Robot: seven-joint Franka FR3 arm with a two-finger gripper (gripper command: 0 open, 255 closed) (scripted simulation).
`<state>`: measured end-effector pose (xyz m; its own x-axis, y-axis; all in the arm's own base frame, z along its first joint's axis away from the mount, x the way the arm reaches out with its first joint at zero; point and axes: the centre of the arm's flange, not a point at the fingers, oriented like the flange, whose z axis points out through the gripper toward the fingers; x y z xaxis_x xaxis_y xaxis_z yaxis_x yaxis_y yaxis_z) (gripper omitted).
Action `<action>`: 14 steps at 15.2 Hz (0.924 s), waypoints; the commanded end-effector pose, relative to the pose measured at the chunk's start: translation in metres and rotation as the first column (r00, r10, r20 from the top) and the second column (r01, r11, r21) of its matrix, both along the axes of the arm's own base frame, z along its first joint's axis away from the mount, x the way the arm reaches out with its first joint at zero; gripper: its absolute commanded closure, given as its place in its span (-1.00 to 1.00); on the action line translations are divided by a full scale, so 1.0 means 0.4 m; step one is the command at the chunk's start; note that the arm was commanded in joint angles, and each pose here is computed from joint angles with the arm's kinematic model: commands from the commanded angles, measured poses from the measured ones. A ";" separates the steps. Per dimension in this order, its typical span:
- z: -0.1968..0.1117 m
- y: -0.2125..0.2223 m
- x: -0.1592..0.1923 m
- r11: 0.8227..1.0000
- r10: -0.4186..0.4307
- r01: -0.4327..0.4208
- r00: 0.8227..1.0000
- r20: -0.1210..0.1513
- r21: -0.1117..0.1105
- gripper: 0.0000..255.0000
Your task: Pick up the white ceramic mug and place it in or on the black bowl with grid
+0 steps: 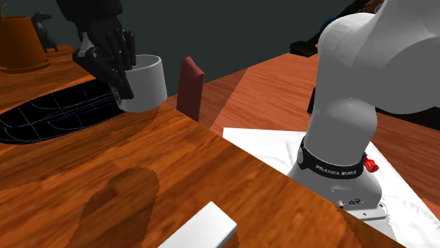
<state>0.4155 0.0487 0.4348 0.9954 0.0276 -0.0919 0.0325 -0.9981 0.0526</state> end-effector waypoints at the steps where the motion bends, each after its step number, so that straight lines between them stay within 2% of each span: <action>1: 0.028 -0.001 -0.001 1.000 0.000 0.000 1.000 0.000 0.000 1.00; 13: 0.179 -0.001 -0.001 1.000 0.000 0.000 1.000 0.000 0.000 1.00; 14: 0.181 -0.016 0.029 1.000 0.000 0.000 1.000 0.000 0.000 1.00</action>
<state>0.4220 0.0456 0.5051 0.9954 0.0278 -0.0912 0.0327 -0.9981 0.0526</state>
